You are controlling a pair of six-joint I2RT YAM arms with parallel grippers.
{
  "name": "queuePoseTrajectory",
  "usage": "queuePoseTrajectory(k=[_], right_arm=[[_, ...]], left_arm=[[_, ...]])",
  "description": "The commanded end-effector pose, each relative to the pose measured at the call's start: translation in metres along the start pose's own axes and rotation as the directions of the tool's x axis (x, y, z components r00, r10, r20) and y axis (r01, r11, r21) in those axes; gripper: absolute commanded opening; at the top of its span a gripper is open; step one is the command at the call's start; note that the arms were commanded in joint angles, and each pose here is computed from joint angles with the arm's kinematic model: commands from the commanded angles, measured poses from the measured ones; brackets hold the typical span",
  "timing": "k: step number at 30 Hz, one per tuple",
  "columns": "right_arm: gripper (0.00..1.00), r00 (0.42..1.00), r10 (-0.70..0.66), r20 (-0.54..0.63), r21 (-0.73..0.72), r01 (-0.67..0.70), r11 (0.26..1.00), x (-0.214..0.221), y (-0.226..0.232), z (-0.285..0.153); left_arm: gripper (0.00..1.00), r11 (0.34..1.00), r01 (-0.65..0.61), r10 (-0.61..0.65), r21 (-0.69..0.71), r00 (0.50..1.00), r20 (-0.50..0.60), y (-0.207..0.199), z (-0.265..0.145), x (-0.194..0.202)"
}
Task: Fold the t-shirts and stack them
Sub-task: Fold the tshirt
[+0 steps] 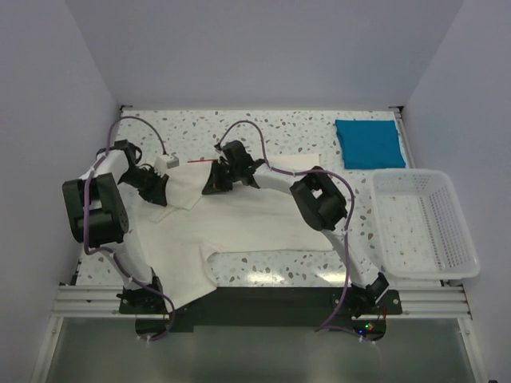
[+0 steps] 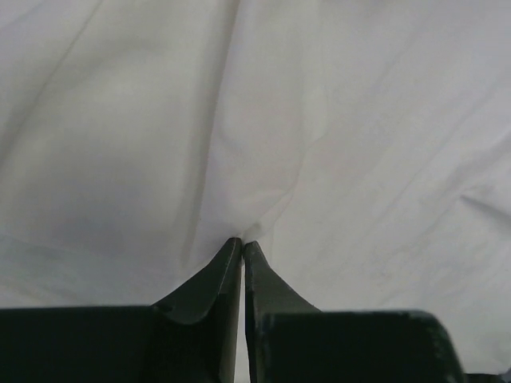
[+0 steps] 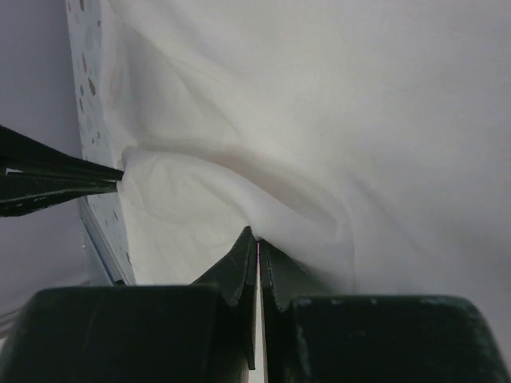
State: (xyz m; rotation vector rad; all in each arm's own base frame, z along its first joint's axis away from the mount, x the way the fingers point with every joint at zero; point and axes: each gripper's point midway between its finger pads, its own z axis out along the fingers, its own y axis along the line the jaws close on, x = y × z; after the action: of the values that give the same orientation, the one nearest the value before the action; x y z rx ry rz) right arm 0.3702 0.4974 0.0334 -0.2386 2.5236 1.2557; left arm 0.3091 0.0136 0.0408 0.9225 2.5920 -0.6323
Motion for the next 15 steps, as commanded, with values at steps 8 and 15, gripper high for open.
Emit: queuePoseTrajectory(k=[8, 15], right_arm=[[0.00, 0.997, -0.007, 0.075, -0.098, 0.014, 0.995, -0.028, 0.032, -0.038], [0.00, 0.998, 0.005, 0.055, -0.074, -0.001, 0.997, -0.025, 0.032, -0.063]], left_arm=[[0.00, 0.988, -0.081, 0.076, 0.130, 0.996, 0.040, -0.049, -0.015, -0.017], [0.00, 0.979, -0.084, 0.080, 0.185, 0.996, 0.030, -0.075, -0.017, -0.021]])
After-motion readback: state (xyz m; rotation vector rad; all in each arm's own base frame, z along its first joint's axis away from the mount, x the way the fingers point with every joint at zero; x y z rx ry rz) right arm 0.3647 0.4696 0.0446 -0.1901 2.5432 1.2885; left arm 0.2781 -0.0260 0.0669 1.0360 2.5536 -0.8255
